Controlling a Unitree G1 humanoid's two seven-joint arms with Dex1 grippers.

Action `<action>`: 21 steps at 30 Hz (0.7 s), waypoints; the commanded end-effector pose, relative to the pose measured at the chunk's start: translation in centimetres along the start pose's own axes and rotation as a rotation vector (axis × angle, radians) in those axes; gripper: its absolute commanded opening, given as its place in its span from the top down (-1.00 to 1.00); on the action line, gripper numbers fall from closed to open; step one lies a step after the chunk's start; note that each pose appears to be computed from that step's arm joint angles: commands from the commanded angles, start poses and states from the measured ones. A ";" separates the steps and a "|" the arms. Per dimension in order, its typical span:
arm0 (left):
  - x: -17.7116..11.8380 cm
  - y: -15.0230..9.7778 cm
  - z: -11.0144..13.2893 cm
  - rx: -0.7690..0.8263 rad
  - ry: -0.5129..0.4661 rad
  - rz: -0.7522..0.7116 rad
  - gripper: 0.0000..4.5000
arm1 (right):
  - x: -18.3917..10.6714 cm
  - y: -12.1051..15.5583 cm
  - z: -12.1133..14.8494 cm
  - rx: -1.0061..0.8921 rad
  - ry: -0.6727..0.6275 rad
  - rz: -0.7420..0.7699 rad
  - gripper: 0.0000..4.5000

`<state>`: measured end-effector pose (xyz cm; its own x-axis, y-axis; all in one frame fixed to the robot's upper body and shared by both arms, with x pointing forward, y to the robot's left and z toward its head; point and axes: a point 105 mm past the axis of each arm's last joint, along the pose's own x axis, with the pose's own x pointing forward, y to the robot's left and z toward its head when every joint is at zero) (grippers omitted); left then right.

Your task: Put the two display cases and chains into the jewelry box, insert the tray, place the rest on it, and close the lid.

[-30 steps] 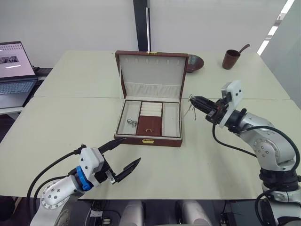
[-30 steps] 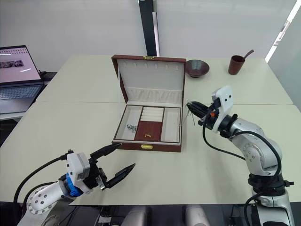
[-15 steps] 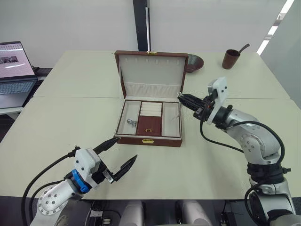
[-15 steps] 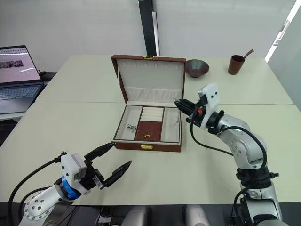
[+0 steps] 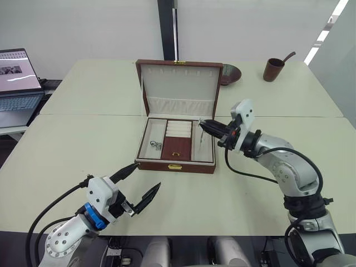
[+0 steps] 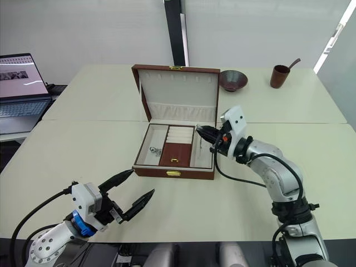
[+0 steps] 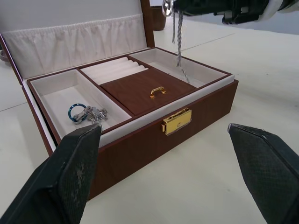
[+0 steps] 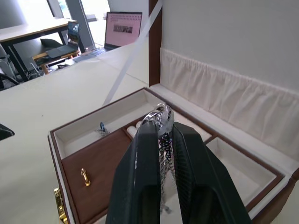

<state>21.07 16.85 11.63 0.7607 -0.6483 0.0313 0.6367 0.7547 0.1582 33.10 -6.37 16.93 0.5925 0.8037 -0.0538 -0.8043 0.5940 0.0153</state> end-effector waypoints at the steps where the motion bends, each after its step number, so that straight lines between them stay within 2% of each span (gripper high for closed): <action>1: 0.3 -0.4 1.2 0.033 -0.043 -0.011 -1.00 | 0.0 0.3 0.2 -0.037 -0.016 0.013 0.93; 8: 0.4 -0.3 1.2 0.036 -0.045 -0.013 -1.00 | -0.2 0.2 -1.0 -0.015 0.004 0.012 0.93; 10: 0.4 -0.3 1.2 0.036 -0.045 -0.015 -1.00 | -0.4 0.2 -0.9 -0.015 0.000 0.016 0.61; 11: 0.4 -0.4 1.2 0.033 -0.046 -0.016 -1.00 | -0.4 0.2 -0.8 -0.013 -0.004 0.019 0.55; 18: 0.5 0.5 1.1 0.006 -0.025 0.007 -1.00 | -1.2 -0.2 0.7 -0.007 -0.061 0.029 -0.27; 21: -0.2 1.8 0.8 -0.032 0.005 0.006 -1.00 | -2.8 -0.9 1.0 -0.036 -0.056 0.043 -0.65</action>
<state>21.69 17.11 11.64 0.7574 -0.6528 0.0105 0.6473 0.7529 0.1192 32.73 -8.08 16.10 0.5701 0.8196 -0.0570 -0.8193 0.5723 0.0358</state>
